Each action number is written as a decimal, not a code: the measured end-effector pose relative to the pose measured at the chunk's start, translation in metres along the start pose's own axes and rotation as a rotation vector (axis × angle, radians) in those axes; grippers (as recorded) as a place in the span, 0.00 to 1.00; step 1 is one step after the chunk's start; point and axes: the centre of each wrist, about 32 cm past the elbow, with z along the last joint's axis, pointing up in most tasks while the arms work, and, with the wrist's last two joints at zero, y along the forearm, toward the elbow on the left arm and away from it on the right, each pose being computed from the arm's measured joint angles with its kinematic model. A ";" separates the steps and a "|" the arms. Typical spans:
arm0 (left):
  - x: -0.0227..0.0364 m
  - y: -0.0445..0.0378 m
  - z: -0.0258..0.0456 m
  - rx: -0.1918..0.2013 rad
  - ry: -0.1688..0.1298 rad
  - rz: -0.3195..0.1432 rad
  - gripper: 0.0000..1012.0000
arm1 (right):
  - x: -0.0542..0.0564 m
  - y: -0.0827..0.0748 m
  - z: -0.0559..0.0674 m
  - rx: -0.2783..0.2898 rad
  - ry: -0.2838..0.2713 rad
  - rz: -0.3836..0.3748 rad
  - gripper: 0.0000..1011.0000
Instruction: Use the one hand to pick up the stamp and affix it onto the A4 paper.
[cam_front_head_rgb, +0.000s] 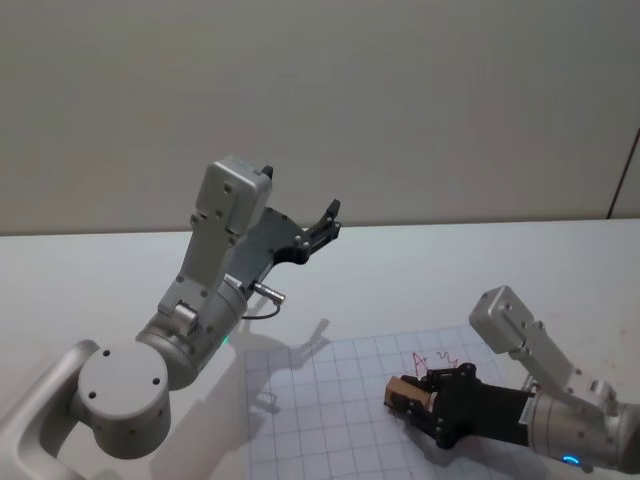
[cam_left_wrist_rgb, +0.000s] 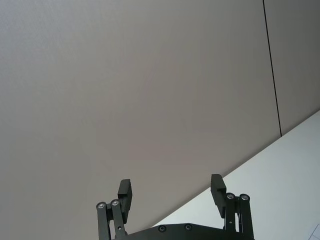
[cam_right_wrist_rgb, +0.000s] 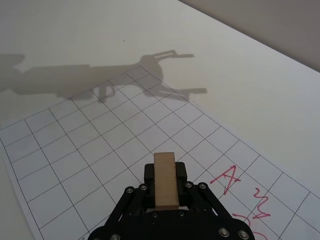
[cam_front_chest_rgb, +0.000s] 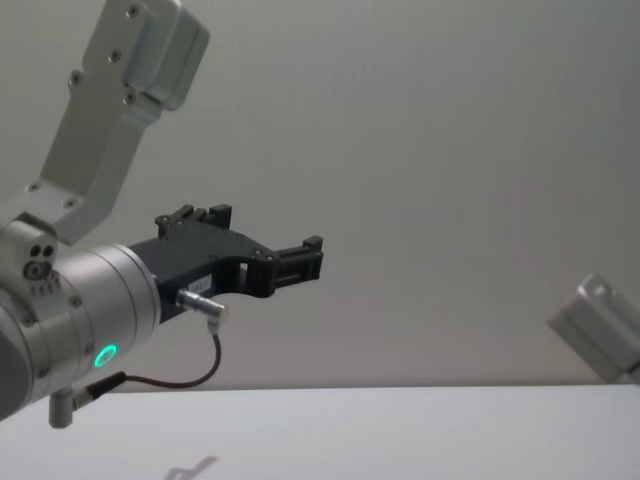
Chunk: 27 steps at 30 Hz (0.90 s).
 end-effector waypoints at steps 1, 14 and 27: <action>0.0000 0.0000 0.0000 0.000 0.000 0.000 0.99 | 0.000 0.000 0.000 0.000 0.000 0.001 0.21; 0.0000 0.0000 0.0000 0.000 0.000 0.000 0.99 | 0.004 0.005 0.007 0.093 -0.041 -0.015 0.21; 0.0000 0.0000 0.0000 0.000 0.000 0.000 0.99 | 0.011 -0.007 0.037 0.304 -0.108 -0.138 0.21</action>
